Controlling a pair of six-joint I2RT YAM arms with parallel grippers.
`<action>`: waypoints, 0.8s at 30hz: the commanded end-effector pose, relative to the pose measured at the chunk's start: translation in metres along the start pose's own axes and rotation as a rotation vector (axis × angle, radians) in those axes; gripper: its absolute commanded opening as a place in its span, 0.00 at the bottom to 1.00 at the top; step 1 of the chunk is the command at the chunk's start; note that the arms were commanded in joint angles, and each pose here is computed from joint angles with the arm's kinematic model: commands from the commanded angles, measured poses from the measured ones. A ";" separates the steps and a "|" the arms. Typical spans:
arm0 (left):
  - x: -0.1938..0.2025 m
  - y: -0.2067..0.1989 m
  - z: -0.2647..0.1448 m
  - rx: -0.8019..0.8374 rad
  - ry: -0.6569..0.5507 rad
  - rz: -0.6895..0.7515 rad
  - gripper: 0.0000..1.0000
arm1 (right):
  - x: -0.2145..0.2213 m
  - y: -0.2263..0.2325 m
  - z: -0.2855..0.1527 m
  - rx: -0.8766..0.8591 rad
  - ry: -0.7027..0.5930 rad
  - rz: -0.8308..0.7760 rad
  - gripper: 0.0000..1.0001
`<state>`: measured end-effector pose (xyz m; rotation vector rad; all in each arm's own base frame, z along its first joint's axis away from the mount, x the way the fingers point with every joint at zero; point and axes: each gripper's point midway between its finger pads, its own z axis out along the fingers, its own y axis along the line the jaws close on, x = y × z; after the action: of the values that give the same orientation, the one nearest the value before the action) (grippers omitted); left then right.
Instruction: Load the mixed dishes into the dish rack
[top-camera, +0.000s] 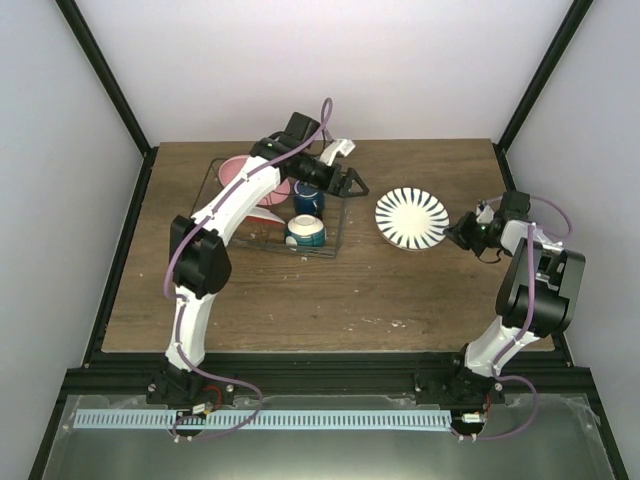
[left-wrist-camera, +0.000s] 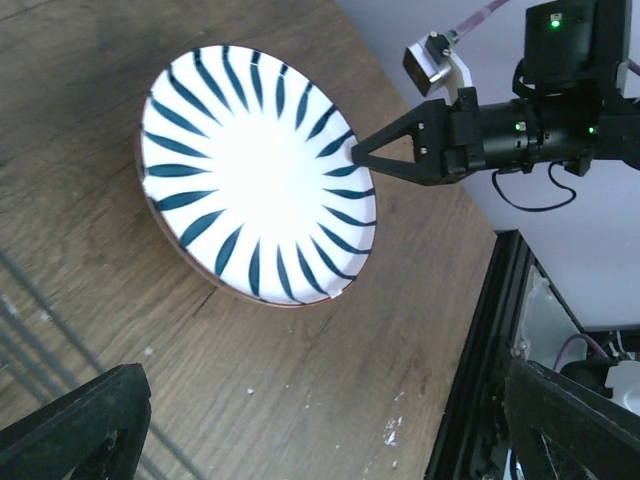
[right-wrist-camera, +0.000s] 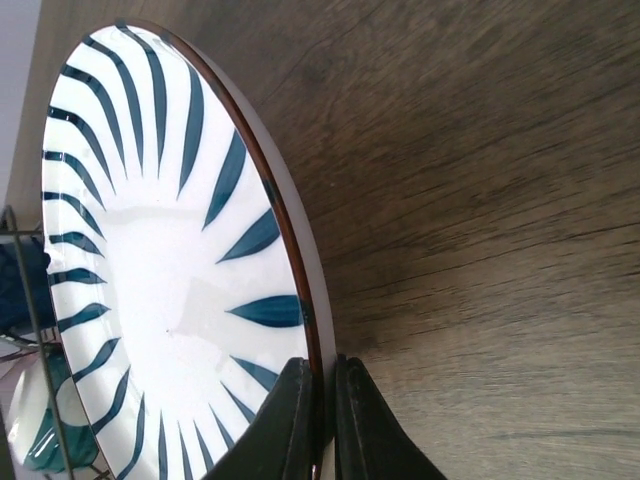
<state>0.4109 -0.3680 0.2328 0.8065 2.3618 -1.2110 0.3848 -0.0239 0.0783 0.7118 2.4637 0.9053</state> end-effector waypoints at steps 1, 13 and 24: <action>-0.009 -0.011 0.006 0.060 -0.018 0.007 0.98 | -0.021 0.064 -0.027 -0.223 -0.056 -0.125 0.01; -0.004 0.000 0.011 0.021 -0.001 -0.005 0.98 | -0.016 0.098 -0.043 -0.379 -0.034 -0.221 0.01; -0.001 0.004 0.019 0.042 0.011 -0.016 0.98 | -0.005 0.132 -0.038 -0.444 0.008 -0.300 0.01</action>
<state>0.4112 -0.3771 0.2219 0.8017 2.3805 -1.2441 0.3977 0.0127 0.1334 0.4307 2.3201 1.1566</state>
